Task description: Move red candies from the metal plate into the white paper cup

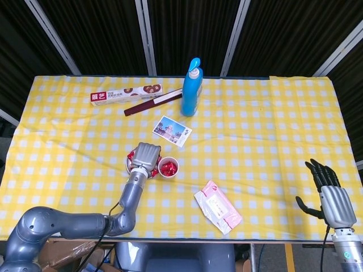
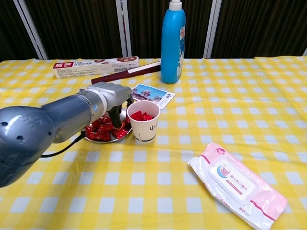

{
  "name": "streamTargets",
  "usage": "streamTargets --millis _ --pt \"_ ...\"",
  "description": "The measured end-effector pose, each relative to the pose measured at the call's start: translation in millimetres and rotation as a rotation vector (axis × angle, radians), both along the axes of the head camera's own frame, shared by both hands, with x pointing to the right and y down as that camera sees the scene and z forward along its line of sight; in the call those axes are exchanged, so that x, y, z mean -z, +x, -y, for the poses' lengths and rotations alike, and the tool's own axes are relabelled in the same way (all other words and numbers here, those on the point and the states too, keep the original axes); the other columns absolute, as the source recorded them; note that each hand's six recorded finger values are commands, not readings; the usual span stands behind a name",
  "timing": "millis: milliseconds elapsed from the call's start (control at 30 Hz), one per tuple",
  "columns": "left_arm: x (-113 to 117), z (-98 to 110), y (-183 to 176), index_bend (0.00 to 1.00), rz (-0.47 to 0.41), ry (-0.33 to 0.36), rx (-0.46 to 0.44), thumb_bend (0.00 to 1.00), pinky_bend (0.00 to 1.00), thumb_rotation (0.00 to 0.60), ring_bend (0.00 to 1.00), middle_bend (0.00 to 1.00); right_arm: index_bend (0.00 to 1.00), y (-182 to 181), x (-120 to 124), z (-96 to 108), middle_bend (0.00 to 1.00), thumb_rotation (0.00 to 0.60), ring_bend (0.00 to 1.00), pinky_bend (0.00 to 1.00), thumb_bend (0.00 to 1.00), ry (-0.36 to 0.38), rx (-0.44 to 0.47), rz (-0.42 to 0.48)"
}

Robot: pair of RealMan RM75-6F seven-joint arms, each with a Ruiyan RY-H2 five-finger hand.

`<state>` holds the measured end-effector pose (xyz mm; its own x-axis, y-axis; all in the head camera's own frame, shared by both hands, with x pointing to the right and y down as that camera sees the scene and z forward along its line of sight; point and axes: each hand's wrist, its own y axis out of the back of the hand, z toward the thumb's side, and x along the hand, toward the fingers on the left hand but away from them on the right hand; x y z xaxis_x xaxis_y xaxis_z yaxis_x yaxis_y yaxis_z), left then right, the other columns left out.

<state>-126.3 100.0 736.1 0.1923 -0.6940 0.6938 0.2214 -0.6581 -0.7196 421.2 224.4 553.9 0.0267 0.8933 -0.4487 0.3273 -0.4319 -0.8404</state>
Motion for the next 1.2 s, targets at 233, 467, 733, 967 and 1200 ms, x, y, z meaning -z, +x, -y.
streamTargets --millis 233,467,733,967,1200 --pt "2 1 -8 0.58 0.001 0.01 0.001 0.45 0.97 0.6 0.96 0.89 0.0 0 0 0 0.0 0.6 0.0 0.0 0.39 0.002 0.001 -0.001" --pt "9 3 -16 0.59 -0.009 0.02 0.01 0.45 0.97 0.6 0.96 0.89 0.0 0 0 0 0.0 0.6 0.0 0.0 0.39 0.005 0.001 -0.003" --pt "26 13 -27 0.59 -0.032 0.051 0.023 0.45 0.97 0.6 0.96 0.88 0.0 0 0 0 0.0 0.6 0.0 0.0 0.39 0.007 0.002 -0.005" --pt "58 27 -29 0.59 -0.095 0.102 0.021 0.45 0.97 0.6 0.96 0.88 0.0 -1 0 0 0.0 0.6 0.0 0.0 0.39 0.006 0.003 -0.011" --pt "90 29 -11 0.57 -0.195 0.119 -0.011 0.45 0.97 0.6 0.96 0.88 0.0 -1 -1 1 0.0 0.6 0.0 0.0 0.39 0.005 0.002 -0.015"
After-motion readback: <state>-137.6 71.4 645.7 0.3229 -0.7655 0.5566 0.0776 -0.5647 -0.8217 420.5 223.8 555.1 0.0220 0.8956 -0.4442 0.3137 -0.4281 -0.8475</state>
